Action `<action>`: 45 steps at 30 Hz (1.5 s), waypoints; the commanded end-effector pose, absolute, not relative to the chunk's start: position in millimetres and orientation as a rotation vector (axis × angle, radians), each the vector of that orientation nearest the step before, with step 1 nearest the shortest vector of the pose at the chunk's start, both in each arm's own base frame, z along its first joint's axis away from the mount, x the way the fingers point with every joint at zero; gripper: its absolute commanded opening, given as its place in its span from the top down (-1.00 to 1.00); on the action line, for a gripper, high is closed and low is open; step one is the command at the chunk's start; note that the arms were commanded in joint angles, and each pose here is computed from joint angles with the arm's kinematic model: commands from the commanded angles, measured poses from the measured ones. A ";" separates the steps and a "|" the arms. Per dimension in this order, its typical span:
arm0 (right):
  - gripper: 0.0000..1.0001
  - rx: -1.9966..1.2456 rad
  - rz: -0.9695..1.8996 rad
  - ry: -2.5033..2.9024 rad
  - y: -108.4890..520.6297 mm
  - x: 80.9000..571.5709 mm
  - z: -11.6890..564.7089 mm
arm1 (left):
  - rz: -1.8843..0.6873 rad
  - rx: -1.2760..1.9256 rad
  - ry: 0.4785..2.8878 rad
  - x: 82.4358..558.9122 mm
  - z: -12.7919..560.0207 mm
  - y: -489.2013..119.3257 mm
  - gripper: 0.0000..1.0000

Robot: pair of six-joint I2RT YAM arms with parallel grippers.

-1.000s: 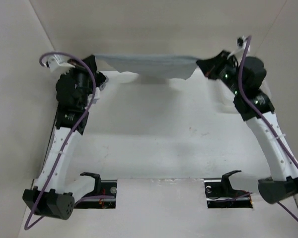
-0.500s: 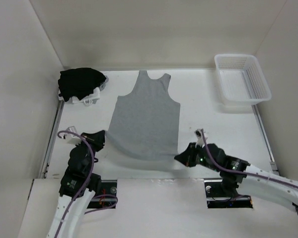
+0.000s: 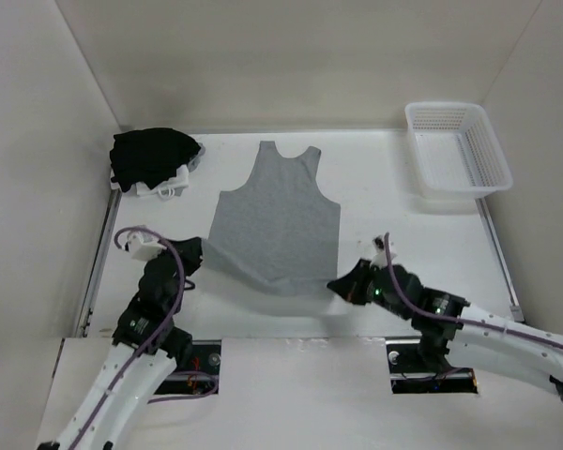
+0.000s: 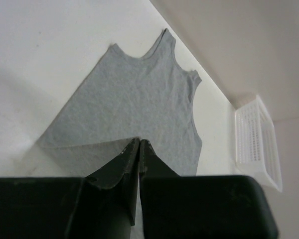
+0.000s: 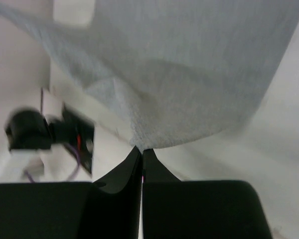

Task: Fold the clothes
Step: Fold the tank top

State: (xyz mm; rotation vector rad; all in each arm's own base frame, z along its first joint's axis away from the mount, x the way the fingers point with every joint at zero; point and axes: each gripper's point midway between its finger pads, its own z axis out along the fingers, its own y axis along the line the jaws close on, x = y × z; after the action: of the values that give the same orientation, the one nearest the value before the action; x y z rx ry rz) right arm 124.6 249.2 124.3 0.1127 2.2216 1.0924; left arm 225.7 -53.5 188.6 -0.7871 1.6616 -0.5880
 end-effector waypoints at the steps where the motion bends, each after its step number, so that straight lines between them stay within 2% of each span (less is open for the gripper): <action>1: 0.99 0.130 1.044 2.014 242.1 186.8 194.4 | -0.580 -0.791 1.443 274.5 250.1 -48.9 1.00; 6: 0.98 0.173 0.953 1.915 216.5 292.5 230.9 | -0.548 -0.793 1.350 346.8 287.8 -52.3 1.00; 10: 0.98 0.223 0.963 1.883 206.0 372.0 245.7 | -0.496 -0.796 1.346 419.1 293.6 -49.7 1.00; 17: 0.98 0.281 0.954 1.919 196.7 501.0 230.3 | -0.429 -0.776 1.435 546.4 258.5 -53.0 0.99; 22: 0.97 0.349 0.950 1.946 191.6 581.6 198.6 | -0.405 -0.729 1.491 607.3 225.7 -66.5 0.88; 23: 0.94 0.359 0.954 1.950 192.8 590.9 193.9 | -0.399 -0.719 1.509 613.4 217.6 -68.6 0.83; 24: 0.81 0.379 0.947 1.950 191.3 601.4 188.6 | -0.393 -0.716 1.515 616.3 214.3 -68.9 0.77; 25: 0.56 0.398 0.945 1.944 190.9 607.4 185.7 | -0.387 -0.713 1.527 617.0 210.1 -68.5 0.63; 27: 0.20 0.409 0.931 1.938 189.1 604.1 184.7 | -0.391 -0.711 1.530 607.3 213.1 -67.1 0.46; 28: 0.10 0.423 0.910 1.924 184.2 599.1 186.5 | -0.390 -0.708 1.526 596.8 217.5 -65.9 0.40; 32: 0.06 0.452 0.866 1.891 175.5 552.2 191.6 | -0.420 -0.687 1.540 531.5 212.6 -76.7 0.40; 34: 0.31 0.443 0.875 1.891 180.5 517.5 188.2 | -0.432 -0.687 1.589 489.1 186.5 -84.2 0.40; 37: 0.93 0.422 0.907 1.905 195.5 463.5 173.1 | -0.432 -0.756 1.674 437.9 135.4 -78.3 0.40; 40: 0.97 0.400 0.925 1.932 209.6 419.3 155.2 | -0.468 -0.869 1.737 405.8 96.3 -64.0 0.37; 45: 0.74 0.324 0.934 1.955 227.0 372.3 146.5 | -0.575 -0.940 1.845 391.5 59.7 -66.9 0.23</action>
State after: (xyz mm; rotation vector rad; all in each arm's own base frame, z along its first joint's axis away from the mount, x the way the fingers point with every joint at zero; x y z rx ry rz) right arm 370.9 226.2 120.2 0.3476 2.0791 0.9246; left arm 386.6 -54.8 52.8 -0.8963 1.8734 -0.4202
